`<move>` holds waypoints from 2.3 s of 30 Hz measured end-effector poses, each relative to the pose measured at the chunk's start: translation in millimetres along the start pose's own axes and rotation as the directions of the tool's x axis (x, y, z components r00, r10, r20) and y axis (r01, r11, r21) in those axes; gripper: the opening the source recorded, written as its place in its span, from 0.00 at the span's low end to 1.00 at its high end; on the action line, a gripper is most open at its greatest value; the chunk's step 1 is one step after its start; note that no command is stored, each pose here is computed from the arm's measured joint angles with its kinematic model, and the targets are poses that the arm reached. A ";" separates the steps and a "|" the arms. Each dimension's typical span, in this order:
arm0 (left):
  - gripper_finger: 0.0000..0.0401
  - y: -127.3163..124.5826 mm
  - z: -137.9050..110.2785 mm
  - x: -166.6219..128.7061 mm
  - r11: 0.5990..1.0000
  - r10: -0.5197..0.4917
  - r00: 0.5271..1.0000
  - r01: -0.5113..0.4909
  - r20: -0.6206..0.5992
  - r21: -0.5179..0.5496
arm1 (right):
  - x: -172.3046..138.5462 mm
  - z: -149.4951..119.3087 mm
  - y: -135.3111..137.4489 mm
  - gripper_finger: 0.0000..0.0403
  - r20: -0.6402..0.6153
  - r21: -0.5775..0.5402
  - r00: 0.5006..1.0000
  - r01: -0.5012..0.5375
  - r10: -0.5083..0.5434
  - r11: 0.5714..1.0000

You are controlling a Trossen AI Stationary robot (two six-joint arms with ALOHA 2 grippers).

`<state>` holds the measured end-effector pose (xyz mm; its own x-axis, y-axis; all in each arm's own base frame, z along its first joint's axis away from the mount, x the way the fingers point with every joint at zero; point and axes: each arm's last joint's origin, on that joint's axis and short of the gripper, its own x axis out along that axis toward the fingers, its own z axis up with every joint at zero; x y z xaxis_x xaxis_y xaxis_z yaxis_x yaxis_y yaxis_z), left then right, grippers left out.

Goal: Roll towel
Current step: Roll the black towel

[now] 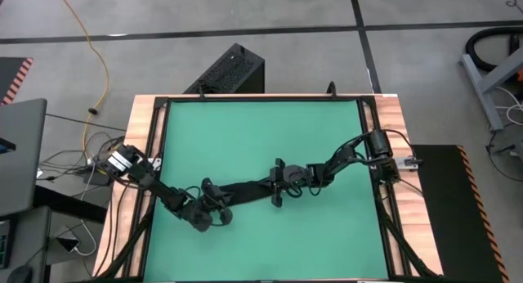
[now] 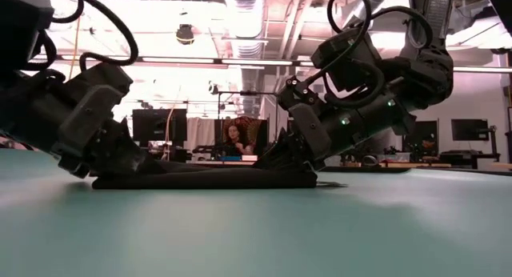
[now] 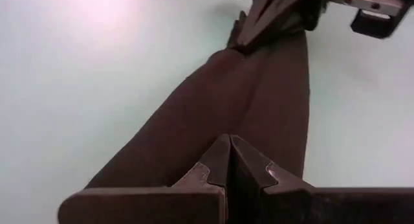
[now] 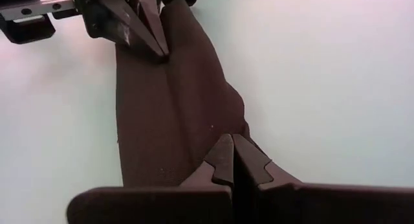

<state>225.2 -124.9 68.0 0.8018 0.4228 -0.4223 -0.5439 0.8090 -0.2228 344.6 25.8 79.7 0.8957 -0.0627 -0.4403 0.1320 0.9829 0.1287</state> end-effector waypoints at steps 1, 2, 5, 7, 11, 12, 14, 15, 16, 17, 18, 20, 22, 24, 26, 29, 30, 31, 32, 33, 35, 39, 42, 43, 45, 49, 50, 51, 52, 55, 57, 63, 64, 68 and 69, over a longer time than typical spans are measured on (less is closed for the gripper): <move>0.00 0.8 -0.4 0.6 1.000 0.000 1.000 0.000 -0.012 0.010 | -0.1 0.7 0.1 0.04 0.009 0.001 1.000 0.000 0.000 1.000; 0.00 2.3 -0.9 1.6 1.000 0.004 1.000 -0.004 -0.029 0.023 | -0.2 2.1 0.1 0.04 0.027 0.003 1.000 0.005 -0.005 1.000; 0.00 6.4 -0.3 5.4 0.999 0.021 0.997 -0.018 -0.069 0.042 | -2.0 8.8 0.4 0.04 0.089 -0.021 0.996 0.033 -0.031 0.999; 0.00 8.7 0.1 7.5 0.997 0.031 0.996 -0.025 -0.089 0.067 | -4.7 17.4 -0.6 0.04 0.139 -0.031 0.989 0.054 -0.049 0.998; 0.00 11.8 4.2 12.7 0.989 0.021 0.990 0.000 -0.138 0.149 | -14.4 39.7 1.0 0.04 0.235 -0.062 0.970 0.080 -0.064 0.995; 0.00 12.9 6.8 14.3 0.985 0.015 0.988 0.011 -0.154 0.172 | -16.3 42.9 1.6 0.04 0.245 -0.073 0.967 0.081 -0.061 0.994; 0.00 15.2 13.8 17.4 0.978 0.005 0.983 0.034 -0.185 0.206 | -19.3 47.7 2.5 0.04 0.259 -0.090 0.964 0.083 -0.057 0.992; 0.00 16.7 17.9 18.8 0.973 -0.001 0.980 0.048 -0.201 0.227 | -20.6 50.0 3.1 0.04 0.268 -0.096 0.962 0.081 -0.053 0.992; 0.00 18.5 22.5 20.1 0.966 -0.005 0.977 0.060 -0.215 0.250 | -21.8 51.7 4.6 0.04 0.280 -0.102 0.959 0.078 -0.046 0.992; 0.00 20.6 27.4 21.4 0.960 -0.004 0.975 0.066 -0.223 0.271 | -22.2 52.3 5.9 0.04 0.288 -0.105 0.957 0.073 -0.040 0.992; 0.00 23.4 32.2 22.5 0.955 0.005 0.974 0.062 -0.226 0.291 | -22.4 52.4 7.6 0.04 0.289 -0.107 0.957 0.067 -0.033 0.992; 0.00 29.7 40.5 24.5 0.945 0.034 0.973 0.043 -0.229 0.324 | -21.9 49.9 12.2 0.04 0.285 -0.108 0.958 0.042 -0.009 0.993; 0.00 34.9 45.8 26.3 0.936 0.058 0.972 0.026 -0.228 0.351 | -20.3 46.2 18.1 0.04 0.298 -0.110 0.954 0.015 0.019 0.994; 0.00 37.6 49.0 29.0 0.933 0.059 0.970 0.030 -0.234 0.358 | -16.9 40.4 22.3 0.04 0.325 -0.108 0.945 0.000 0.036 0.994; 0.00 38.9 50.3 30.6 0.936 0.053 0.969 0.036 -0.241 0.351 | -12.7 33.0 24.6 0.04 0.347 -0.096 0.937 -0.001 0.034 0.995; 0.00 39.0 50.5 30.8 0.932 0.053 0.969 0.038 -0.241 0.360 | -3.9 19.0 20.7 0.04 0.342 -0.066 0.939 0.012 0.012 0.998; 0.00 38.9 50.7 30.9 0.928 0.052 0.969 0.042 -0.240 0.370 | -0.8 14.2 18.2 0.04 0.336 -0.052 0.942 0.021 -0.002 0.998; 0.00 38.7 50.8 30.9 0.924 0.051 0.970 0.045 -0.239 0.379 | 1.6 10.6 15.4 0.04 0.333 -0.040 0.943 0.027 -0.012 0.999; 0.00 38.6 50.8 31.0 0.921 0.049 0.970 0.048 -0.239 0.387 | 3.8 7.5 12.1 0.04 0.331 -0.024 0.943 0.031 -0.022 0.999; 0.00 38.5 50.9 31.0 0.918 0.047 0.970 0.052 -0.240 0.393 | 5.7 5.3 8.4 0.04 0.332 -0.009 0.943 0.036 -0.031 0.999; 0.00 38.2 51.1 31.1 0.910 0.044 0.970 0.060 -0.239 0.411 | 8.7 2.4 2.0 0.04 0.330 0.026 0.943 0.043 -0.049 0.999; 0.00 37.3 52.1 31.1 0.902 0.039 0.973 0.064 -0.229 0.428 | 13.1 -3.6 -6.5 0.04 0.306 0.077 0.949 0.049 -0.070 0.996; 0.00 33.7 59.8 27.5 0.910 0.009 0.980 0.075 -0.201 0.408 | 14.1 -6.3 -5.0 0.04 0.293 0.081 0.954 0.044 -0.066 0.996; 0.00 32.6 63.4 25.1 0.912 0.000 0.982 0.078 -0.189 0.403 | 14.3 -7.1 -4.0 0.04 0.283 0.078 0.957 0.045 -0.065 0.996; 0.00 30.2 74.1 17.7 0.920 -0.020 0.989 0.076 -0.148 0.384 | 14.5 -8.4 -3.2 0.04 0.270 0.075 0.960 0.051 -0.069 0.996; 0.00 23.5 102.9 -2.7 0.949 -0.046 0.999 0.040 0.010 0.314 | 14.6 -9.5 -2.4 0.04 0.262 0.073 0.962 0.055 -0.072 0.996; 0.00 22.1 108.0 -7.7 0.951 -0.040 0.998 0.023 0.050 0.309 | 14.6 -9.6 -2.4 0.04 0.261 0.072 0.963 0.055 -0.072 0.996; 0.00 20.7 111.4 -12.1 0.951 -0.036 0.995 0.007 0.088 0.308 | 14.7 -9.7 -2.4 0.04 0.259 0.072 0.963 0.055 -0.072 0.996; 0.00 20.4 113.1 -15.5 0.954 -0.037 0.992 -0.001 0.121 0.300 | 14.7 -9.8 -2.4 0.04 0.259 0.072 0.963 0.055 -0.072 0.996; 0.00 24.4 104.2 -14.9 0.957 -0.088 0.987 0.046 0.137 0.285 | 14.7 -10.0 -2.4 0.04 0.257 0.072 0.964 0.056 -0.073 0.996; 0.00 32.0 91.8 -10.0 0.959 -0.126 0.984 0.089 0.125 0.268 | 14.7 -10.3 -2.5 0.04 0.255 0.071 0.964 0.056 -0.073 0.996; 0.00 56.0 65.9 5.9 0.981 -0.123 0.981 0.097 0.153 0.167 | 14.8 -10.3 -2.5 0.04 0.253 0.070 0.965 0.057 -0.073 0.996; 0.00 58.8 62.1 8.3 0.983 -0.126 0.981 0.103 0.147 0.153 | 15.0 -10.3 -2.5 0.04 0.252 0.070 0.965 0.057 -0.073 0.996; 0.00 64.8 46.7 19.9 0.986 -0.126 0.988 0.115 0.086 0.124 | 15.0 -10.4 -2.5 0.04 0.252 0.070 0.965 0.057 -0.073 0.996; 0.00 65.5 43.3 22.4 0.986 -0.123 0.990 0.114 0.070 0.119 | 15.1 -10.7 -2.5 0.04 0.248 0.069 0.966 0.058 -0.074 0.996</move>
<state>218.3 -44.7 82.0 0.8780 0.3478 -0.3287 -0.4157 0.8947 -0.1637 353.3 24.2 63.2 0.9608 -0.1760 -0.2142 0.2130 0.9632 0.1642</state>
